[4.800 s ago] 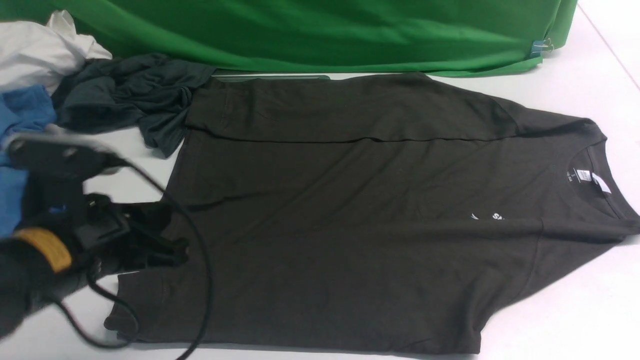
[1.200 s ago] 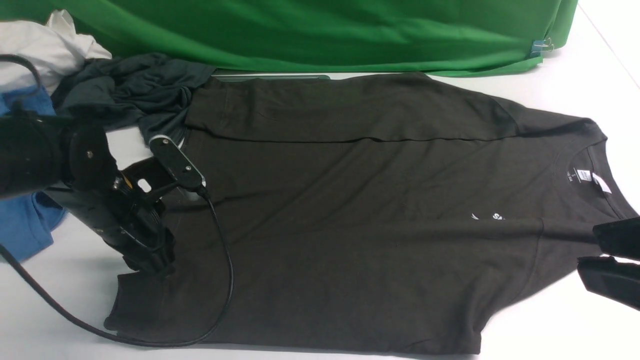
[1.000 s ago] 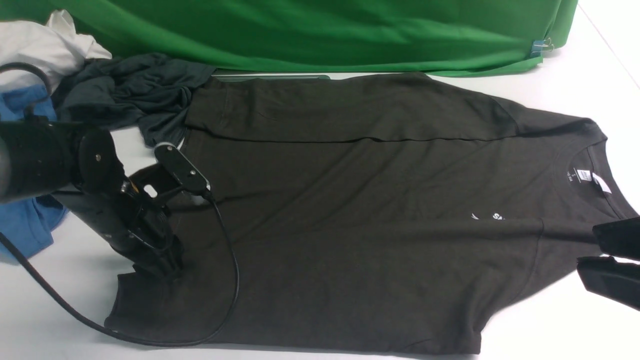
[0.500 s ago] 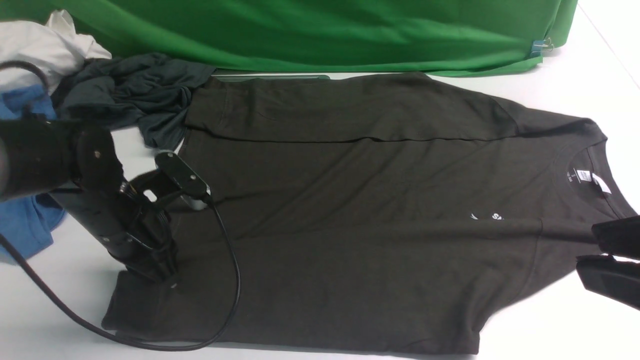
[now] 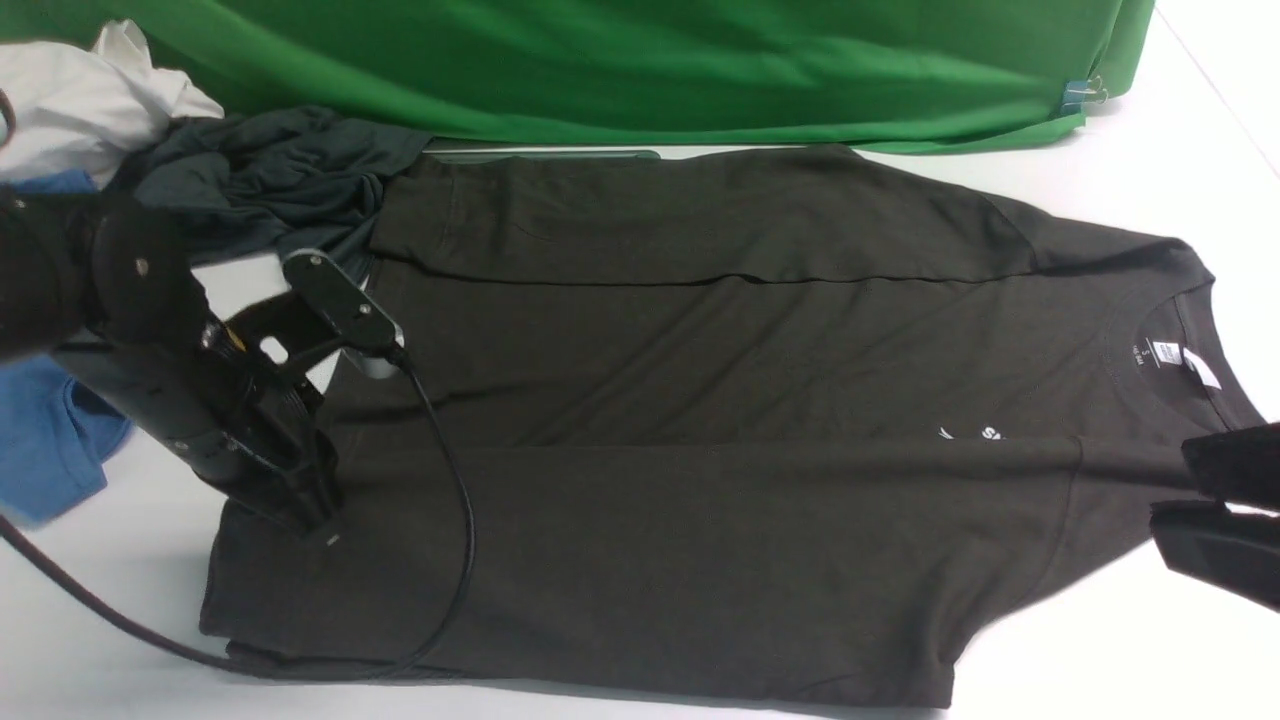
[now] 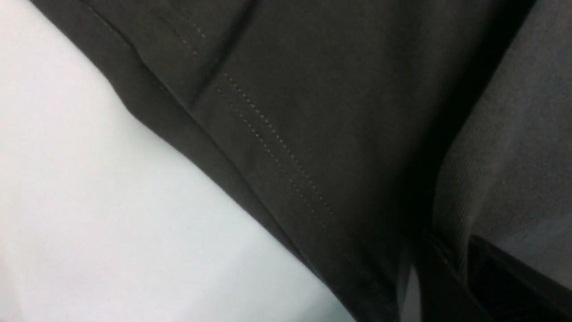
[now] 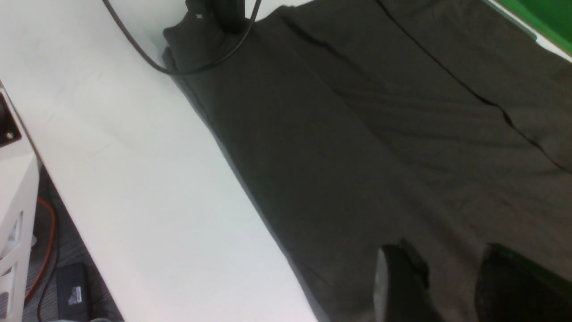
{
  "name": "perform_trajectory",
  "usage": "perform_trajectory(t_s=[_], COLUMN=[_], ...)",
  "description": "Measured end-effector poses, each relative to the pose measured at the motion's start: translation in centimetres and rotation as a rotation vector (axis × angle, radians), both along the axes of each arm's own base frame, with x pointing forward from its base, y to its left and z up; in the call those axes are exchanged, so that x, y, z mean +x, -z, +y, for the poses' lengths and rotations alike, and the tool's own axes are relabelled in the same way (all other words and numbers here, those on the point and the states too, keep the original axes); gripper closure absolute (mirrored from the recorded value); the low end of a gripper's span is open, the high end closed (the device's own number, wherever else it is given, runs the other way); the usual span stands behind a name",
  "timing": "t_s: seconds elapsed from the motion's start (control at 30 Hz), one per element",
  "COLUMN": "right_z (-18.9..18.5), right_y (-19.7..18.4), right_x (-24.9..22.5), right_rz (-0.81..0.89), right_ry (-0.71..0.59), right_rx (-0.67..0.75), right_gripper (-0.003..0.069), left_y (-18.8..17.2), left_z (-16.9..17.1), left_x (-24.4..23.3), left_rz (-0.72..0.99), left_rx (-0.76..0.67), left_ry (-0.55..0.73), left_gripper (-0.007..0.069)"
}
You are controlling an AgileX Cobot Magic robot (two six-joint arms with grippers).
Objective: Fold a long-sleeved shirt on a white desktop.
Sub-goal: 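Grasp the left edge of the dark T-shirt lying flat on the table, then fold the left side of the black T-shirt inward over its body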
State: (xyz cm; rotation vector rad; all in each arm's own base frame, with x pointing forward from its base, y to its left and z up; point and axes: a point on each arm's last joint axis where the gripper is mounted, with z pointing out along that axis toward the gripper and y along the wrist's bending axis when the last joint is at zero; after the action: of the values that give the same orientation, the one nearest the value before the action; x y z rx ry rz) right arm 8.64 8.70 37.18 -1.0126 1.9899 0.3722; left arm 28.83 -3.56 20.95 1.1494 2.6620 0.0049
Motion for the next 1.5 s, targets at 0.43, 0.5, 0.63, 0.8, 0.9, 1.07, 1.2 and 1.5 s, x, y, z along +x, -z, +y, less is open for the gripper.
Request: perform_trajectory(t_s=[0.43,0.5,0.63,0.8,0.9,1.07,1.2,1.5], right_z=[-0.3,-0.2,-0.2,-0.2,-0.2,-0.2,-0.2,-0.2], right_y=[-0.1,-0.2,-0.4,-0.4,-0.4,-0.4,-0.4,-0.4], right_x=[0.4,0.5,0.5,0.5,0.5,0.5,0.5,0.5], right_rz=[-0.015,-0.025,-0.035,-0.026,-0.023,-0.010,-0.004,0.005], right_ry=[0.059,0.062,0.066,0.077,0.080,0.093,0.101,0.109], right_rx=[0.004,0.018,0.036,0.048,0.051,0.065,0.071,0.080], right_gripper=[0.0421,0.0421,0.0421,0.0421,0.0421,0.0420,0.0420,0.0420], left_y=[-4.7,-5.5,-6.5,-7.0,-6.8,-4.2,-1.6,1.1], left_z=[-0.4,-0.4,-0.5,-0.7,-0.8,-0.8,-0.9,-0.5], left_x=[2.0,2.5,3.7,5.3,6.8,9.7,11.6,13.5], left_rz=[-0.037,-0.062,-0.079,-0.077,-0.085,-0.048,-0.011,-0.042], left_rx=[-0.039,-0.042,-0.039,-0.036,-0.028,0.007,0.027,0.086], left_ry=[-0.055,-0.054,-0.049,-0.045,-0.042,-0.034,-0.037,-0.031], left_gripper=[0.0578,0.0578,0.0578,0.0578,0.0578,0.0578,0.0578,0.0496])
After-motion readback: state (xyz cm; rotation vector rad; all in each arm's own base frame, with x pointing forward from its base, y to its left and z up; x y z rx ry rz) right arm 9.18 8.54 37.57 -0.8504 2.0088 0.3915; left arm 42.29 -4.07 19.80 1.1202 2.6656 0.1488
